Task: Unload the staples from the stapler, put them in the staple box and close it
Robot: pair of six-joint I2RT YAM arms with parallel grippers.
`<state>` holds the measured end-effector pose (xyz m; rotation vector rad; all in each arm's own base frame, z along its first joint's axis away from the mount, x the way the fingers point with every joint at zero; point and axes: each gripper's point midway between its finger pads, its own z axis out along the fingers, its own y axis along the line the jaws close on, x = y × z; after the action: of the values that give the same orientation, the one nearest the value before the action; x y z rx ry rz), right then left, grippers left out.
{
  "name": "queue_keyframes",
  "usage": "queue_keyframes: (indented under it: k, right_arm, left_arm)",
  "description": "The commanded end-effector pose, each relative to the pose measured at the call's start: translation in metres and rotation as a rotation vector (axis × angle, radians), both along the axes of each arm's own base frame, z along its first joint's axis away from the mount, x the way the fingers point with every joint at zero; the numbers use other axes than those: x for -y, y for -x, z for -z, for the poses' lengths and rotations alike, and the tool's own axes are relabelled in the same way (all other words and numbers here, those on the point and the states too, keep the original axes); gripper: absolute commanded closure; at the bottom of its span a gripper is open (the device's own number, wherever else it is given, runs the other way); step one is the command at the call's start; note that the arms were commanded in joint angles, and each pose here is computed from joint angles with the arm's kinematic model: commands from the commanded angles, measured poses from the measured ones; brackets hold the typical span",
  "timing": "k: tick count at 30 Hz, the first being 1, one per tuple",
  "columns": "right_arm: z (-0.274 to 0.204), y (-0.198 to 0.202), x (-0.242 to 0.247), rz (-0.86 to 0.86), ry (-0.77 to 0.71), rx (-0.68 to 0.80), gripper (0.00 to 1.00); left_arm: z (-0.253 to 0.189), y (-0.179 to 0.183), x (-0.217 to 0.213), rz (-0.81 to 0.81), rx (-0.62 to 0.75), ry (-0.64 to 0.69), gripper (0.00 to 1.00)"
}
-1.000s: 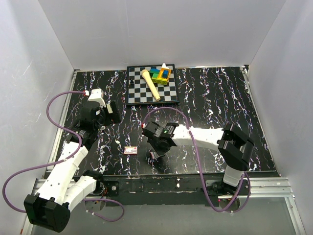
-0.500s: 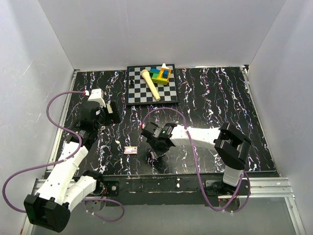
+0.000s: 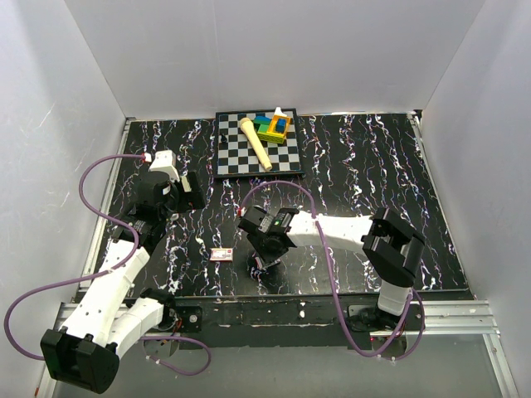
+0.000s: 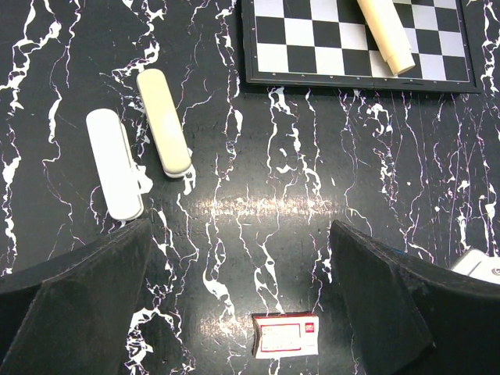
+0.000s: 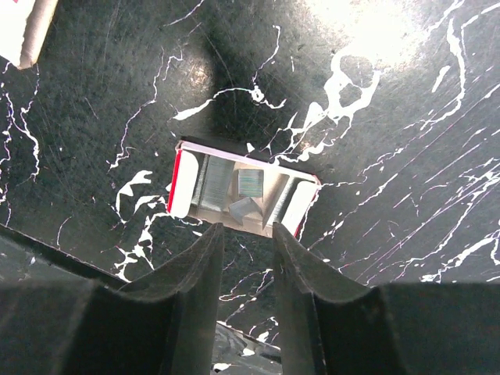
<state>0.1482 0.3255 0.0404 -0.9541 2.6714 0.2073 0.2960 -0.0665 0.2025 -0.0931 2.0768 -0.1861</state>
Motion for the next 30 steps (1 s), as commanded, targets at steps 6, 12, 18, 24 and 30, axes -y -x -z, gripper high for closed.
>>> queue_keyframes:
  k: [6, 12, 18, 24, 30]
  right_arm:
    - [-0.034, -0.014, -0.007, 0.022, -0.053, 0.098, 0.59]
    - [-0.039, -0.022, 0.003, 0.04, -0.033, 0.139, 0.58]
    - [-0.046, -0.031, 0.017, 0.084, -0.042, 0.17, 0.58]
    - [-0.045, -0.032, 0.027, 0.107, -0.048, 0.167, 0.58]
    - [-0.038, -0.027, 0.035, 0.119, -0.054, 0.154, 0.58]
  left_arm:
    - [-0.009, -0.001, 0.0, 0.006, 0.015, 0.01, 0.02]
    - [-0.007, 0.0, 0.004, 0.024, 0.008, 0.012, 0.02]
    - [-0.005, 0.004, 0.01, 0.078, 0.006, 0.007, 0.02]
    - [0.008, 0.012, 0.02, 0.115, -0.031, -0.111, 0.03]
    - [0.043, 0.022, 0.042, 0.187, -0.171, -0.222, 0.12]
